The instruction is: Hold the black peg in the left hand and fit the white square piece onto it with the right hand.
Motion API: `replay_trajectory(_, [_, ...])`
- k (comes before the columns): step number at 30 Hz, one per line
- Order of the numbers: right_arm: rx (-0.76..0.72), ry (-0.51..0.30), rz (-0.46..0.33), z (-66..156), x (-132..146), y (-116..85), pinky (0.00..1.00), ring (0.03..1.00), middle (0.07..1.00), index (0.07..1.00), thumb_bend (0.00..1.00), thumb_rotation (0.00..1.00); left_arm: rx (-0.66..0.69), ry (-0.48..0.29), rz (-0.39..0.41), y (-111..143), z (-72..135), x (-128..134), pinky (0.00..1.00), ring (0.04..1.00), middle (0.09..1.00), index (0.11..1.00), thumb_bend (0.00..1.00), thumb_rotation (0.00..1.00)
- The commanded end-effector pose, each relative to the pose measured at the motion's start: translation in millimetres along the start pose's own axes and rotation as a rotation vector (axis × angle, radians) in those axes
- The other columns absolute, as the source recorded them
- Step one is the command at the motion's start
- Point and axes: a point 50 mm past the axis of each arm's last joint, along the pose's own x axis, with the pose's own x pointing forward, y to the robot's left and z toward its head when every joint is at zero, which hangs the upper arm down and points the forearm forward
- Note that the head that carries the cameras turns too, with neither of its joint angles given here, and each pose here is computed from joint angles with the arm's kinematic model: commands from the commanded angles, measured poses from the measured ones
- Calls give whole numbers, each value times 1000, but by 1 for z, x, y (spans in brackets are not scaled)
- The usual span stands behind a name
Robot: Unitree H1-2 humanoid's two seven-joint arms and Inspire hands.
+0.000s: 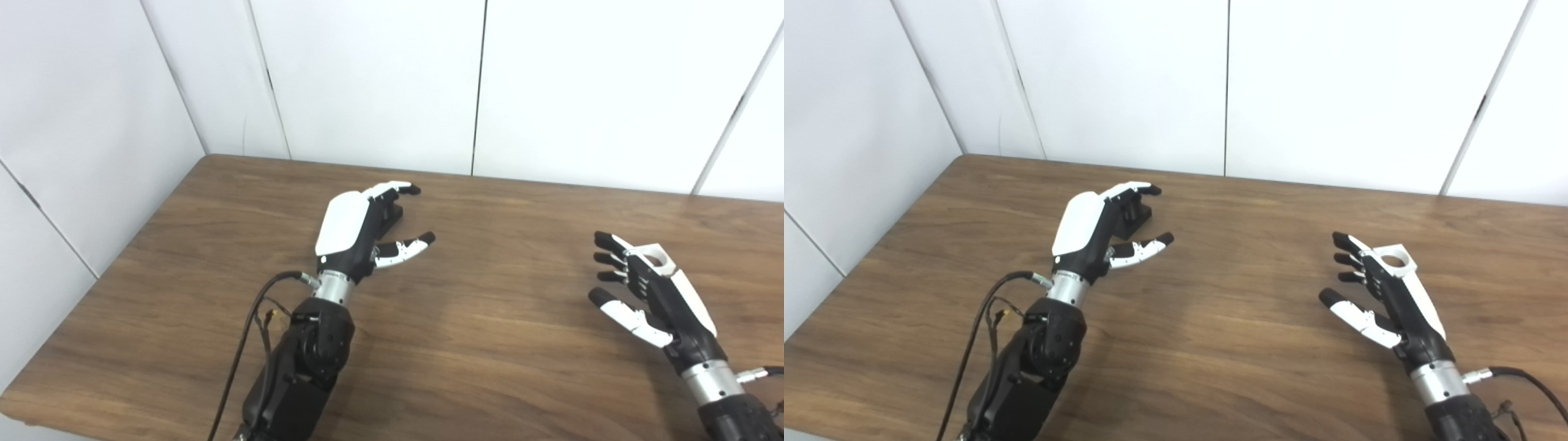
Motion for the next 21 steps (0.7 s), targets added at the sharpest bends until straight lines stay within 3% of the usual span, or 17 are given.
replay_trajectory(1, [-24,-98,-24,16,14,-13,765,869,908,900,651,677,43,-67,124,29,12,24,646,755,780,709,610,312])
replay_trajectory(6, [-25,-98,-25,15,16,-14,772,867,906,900,653,680,99,-54,174,47,12,37,666,787,802,733,602,334])
replay_trajectory(11, [-25,-99,-28,15,16,-14,772,869,906,901,653,681,158,-19,173,59,4,52,801,838,833,744,638,392])
replay_trajectory(16, [-27,-102,-31,15,14,-15,769,864,907,901,644,677,196,13,164,61,0,59,741,862,867,763,685,441])
replay_trajectory(21, [-37,-102,-35,15,12,-18,762,862,907,899,628,670,235,55,150,58,-3,67,757,877,886,778,752,513])
